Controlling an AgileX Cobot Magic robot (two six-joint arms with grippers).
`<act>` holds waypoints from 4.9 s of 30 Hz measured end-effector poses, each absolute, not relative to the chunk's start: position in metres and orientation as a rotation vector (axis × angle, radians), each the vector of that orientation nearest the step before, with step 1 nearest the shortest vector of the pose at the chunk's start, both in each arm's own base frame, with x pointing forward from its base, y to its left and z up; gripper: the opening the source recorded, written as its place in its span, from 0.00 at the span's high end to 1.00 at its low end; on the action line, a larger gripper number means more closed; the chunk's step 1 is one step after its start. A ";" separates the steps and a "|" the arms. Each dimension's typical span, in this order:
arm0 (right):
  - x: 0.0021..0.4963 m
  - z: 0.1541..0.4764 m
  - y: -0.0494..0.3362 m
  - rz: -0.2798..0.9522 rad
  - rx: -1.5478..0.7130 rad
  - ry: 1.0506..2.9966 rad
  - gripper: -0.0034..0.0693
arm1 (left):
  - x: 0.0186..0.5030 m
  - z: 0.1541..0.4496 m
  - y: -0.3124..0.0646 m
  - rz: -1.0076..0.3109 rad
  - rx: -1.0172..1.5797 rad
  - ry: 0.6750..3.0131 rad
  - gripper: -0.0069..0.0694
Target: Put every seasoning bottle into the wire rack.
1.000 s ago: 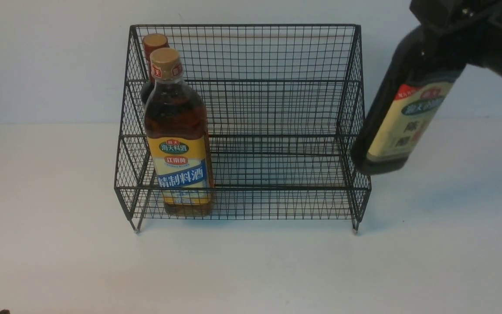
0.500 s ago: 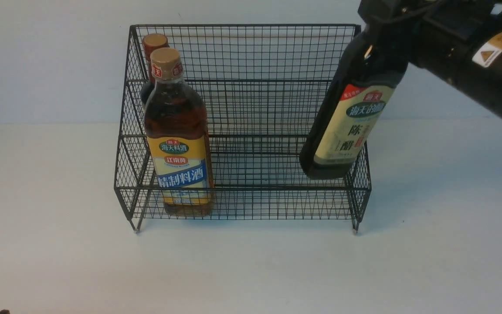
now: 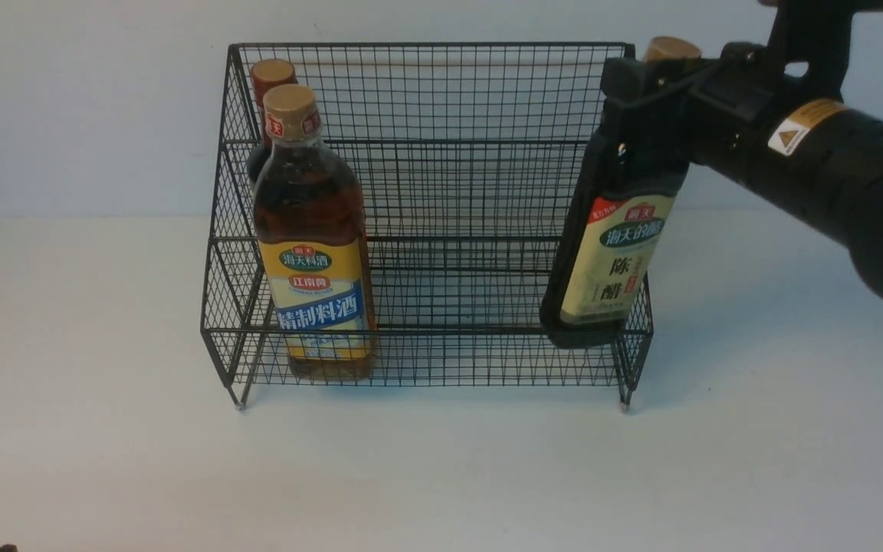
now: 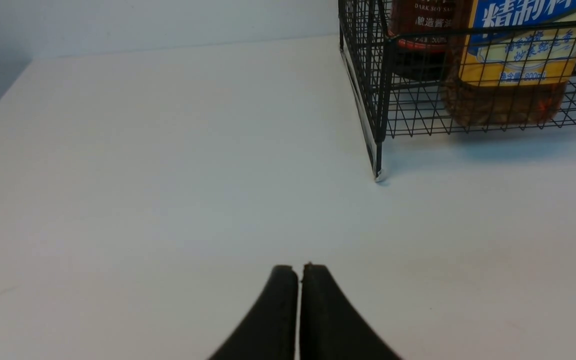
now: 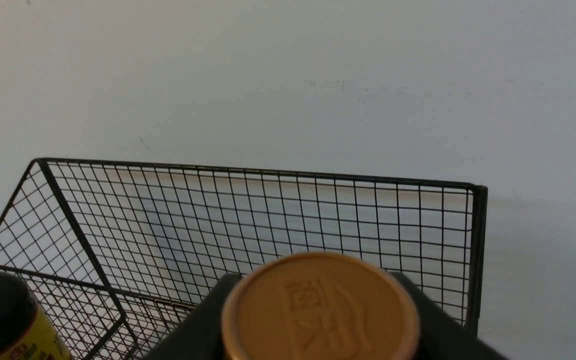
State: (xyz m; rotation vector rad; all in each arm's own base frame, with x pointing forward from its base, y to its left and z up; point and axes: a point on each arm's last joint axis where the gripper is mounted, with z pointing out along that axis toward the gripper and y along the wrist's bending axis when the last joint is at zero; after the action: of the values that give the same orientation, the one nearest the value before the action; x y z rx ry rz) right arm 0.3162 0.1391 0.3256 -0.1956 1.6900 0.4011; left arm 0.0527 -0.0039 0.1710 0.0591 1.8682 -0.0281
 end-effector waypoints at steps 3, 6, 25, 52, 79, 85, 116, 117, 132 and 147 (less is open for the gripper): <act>0.316 0.325 0.140 0.402 -0.199 1.698 0.52 | 0.053 0.171 -0.004 -0.028 0.059 1.868 0.92; 0.315 0.321 0.140 0.400 -0.211 1.746 0.52 | 0.053 0.171 -0.004 -0.029 0.059 1.868 0.92; 0.317 0.307 0.156 0.417 -0.258 1.805 0.41 | 0.053 0.171 -0.004 -0.029 0.058 1.868 0.92; 0.263 0.395 0.132 0.477 -0.231 1.549 0.25 | 0.053 0.171 -0.004 -0.031 0.057 1.868 0.92; 0.050 0.386 0.012 0.344 -0.181 1.463 0.97 | 0.053 0.171 -0.004 -0.031 0.057 1.868 0.92; 0.028 0.349 0.001 0.333 -0.194 1.403 0.97 | 0.053 0.171 -0.004 -0.031 0.057 1.868 0.92; 0.012 0.330 0.002 0.389 -0.266 1.329 0.97 | 0.053 0.171 -0.004 -0.031 0.057 1.868 0.92; 0.012 0.330 0.003 0.398 -0.272 1.329 0.97 | 0.053 0.171 -0.004 -0.031 0.057 1.868 0.92; 0.038 0.262 0.003 0.132 -0.033 1.536 0.97 | 0.053 0.171 -0.004 -0.031 0.057 1.868 0.92; 0.054 0.180 -0.004 -0.046 0.049 1.796 0.97 | 0.053 0.171 -0.004 -0.030 0.054 1.869 0.92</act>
State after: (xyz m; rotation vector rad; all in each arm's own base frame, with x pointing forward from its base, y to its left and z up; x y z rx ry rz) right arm 0.0537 -0.0038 0.1804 0.0490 1.7958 -0.0461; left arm 0.0527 -0.0039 0.1709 0.0543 1.8694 -0.0299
